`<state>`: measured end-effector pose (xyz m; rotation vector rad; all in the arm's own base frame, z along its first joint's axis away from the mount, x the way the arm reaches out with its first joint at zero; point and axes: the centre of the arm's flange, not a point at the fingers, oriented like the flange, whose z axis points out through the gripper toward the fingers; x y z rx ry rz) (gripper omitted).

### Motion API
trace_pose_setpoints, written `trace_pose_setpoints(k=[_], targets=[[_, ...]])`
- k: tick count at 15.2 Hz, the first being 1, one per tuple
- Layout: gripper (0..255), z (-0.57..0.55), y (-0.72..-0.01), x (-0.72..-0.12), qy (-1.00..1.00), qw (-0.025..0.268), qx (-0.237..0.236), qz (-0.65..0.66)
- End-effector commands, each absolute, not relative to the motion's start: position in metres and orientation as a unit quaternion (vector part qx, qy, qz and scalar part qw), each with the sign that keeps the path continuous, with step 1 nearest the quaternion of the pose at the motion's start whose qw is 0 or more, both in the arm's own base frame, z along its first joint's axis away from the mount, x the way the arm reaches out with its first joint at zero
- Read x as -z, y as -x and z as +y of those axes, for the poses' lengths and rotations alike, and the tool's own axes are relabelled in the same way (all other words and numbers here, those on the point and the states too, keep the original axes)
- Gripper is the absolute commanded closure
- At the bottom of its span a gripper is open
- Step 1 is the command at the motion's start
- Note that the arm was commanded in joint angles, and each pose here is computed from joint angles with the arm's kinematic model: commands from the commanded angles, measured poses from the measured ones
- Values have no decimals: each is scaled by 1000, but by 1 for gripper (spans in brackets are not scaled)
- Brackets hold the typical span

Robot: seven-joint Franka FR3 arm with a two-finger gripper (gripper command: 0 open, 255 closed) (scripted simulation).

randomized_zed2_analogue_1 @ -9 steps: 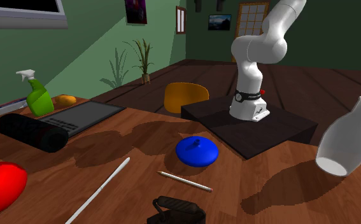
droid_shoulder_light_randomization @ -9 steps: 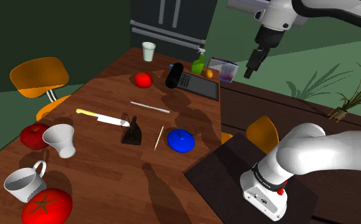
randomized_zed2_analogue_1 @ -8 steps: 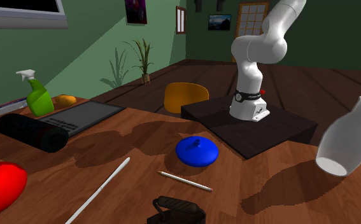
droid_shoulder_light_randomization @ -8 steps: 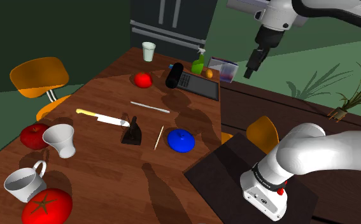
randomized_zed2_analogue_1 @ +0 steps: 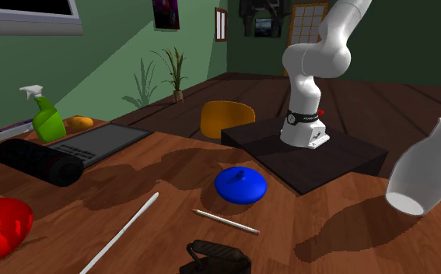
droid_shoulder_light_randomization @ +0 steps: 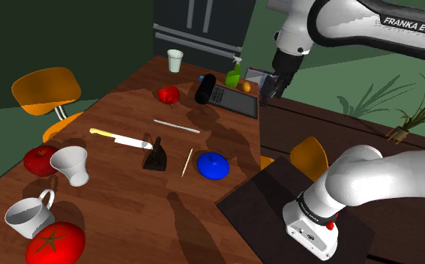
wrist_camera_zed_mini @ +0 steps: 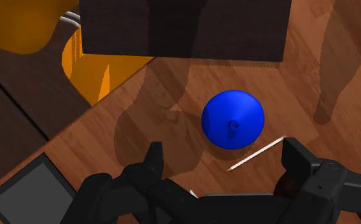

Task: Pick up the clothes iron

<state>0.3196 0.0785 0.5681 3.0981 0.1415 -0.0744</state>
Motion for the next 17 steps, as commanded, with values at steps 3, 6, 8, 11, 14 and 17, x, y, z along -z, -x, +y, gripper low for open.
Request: trace_pose_setpoints(k=[3, 6, 8, 11, 14, 17], targets=[[0, 118, -339, -536, -999, 19, 26, 14], [0, 146, -354, -511, -999, 18, 28, -8], [0, 164, -365, -495, -999, 18, 30, -23], [0, 190, -382, -471, -998, 17, 32, -45], [0, 215, -401, -447, -997, 17, 34, -68], [0, 240, -420, -422, -995, 16, 36, -90]])
